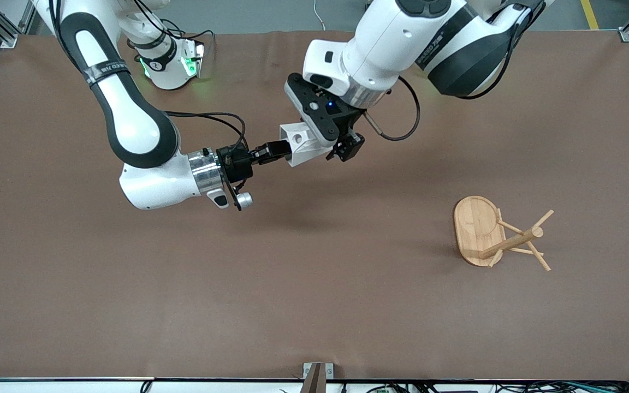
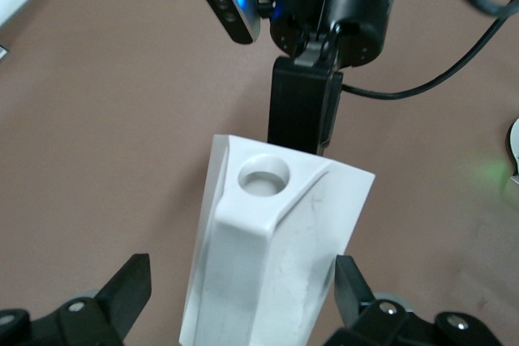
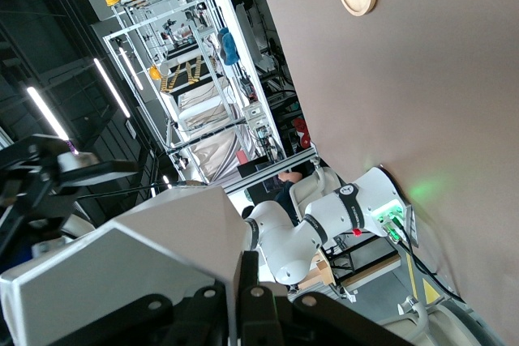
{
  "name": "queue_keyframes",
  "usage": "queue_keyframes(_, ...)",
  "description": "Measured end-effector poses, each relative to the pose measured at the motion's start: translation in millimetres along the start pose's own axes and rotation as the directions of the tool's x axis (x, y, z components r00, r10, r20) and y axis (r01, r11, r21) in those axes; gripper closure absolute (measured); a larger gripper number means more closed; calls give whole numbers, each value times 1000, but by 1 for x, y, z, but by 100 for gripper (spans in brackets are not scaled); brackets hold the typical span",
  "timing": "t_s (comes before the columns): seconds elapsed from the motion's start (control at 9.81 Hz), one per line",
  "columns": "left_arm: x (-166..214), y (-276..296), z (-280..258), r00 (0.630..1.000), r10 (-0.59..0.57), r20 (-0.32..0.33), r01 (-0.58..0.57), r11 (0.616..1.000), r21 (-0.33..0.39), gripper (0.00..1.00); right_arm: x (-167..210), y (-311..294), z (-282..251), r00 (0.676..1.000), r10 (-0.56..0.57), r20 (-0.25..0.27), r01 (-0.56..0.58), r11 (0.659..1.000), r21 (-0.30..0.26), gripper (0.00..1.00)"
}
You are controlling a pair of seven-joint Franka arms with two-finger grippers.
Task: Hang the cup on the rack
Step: 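Grasp the cup with the left gripper beside the right gripper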
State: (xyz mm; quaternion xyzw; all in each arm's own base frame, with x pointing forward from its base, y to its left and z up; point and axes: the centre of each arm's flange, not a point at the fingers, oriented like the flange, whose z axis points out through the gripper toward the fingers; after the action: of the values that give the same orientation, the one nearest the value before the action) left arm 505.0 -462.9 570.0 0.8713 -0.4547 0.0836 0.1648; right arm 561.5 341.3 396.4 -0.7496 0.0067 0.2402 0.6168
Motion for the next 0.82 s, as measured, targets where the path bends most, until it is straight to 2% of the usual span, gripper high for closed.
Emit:
queue_keyframes(0.61,-3,0,19,999,1,36,0,1000,-17,3,1,2,-1,1000,3,-9,-3,1000,-1,96)
queue_keyframes(0.71,-3,1,20,999,2,40,-2,1000,-19,12,2,3,-1,1000,2,-14,-2,1000,-2,96)
queue_keyframes(0.82,-3,1,20,999,8,44,-7,1000,-20,15,2,4,-1,1000,2,-13,-2,1000,-4,96)
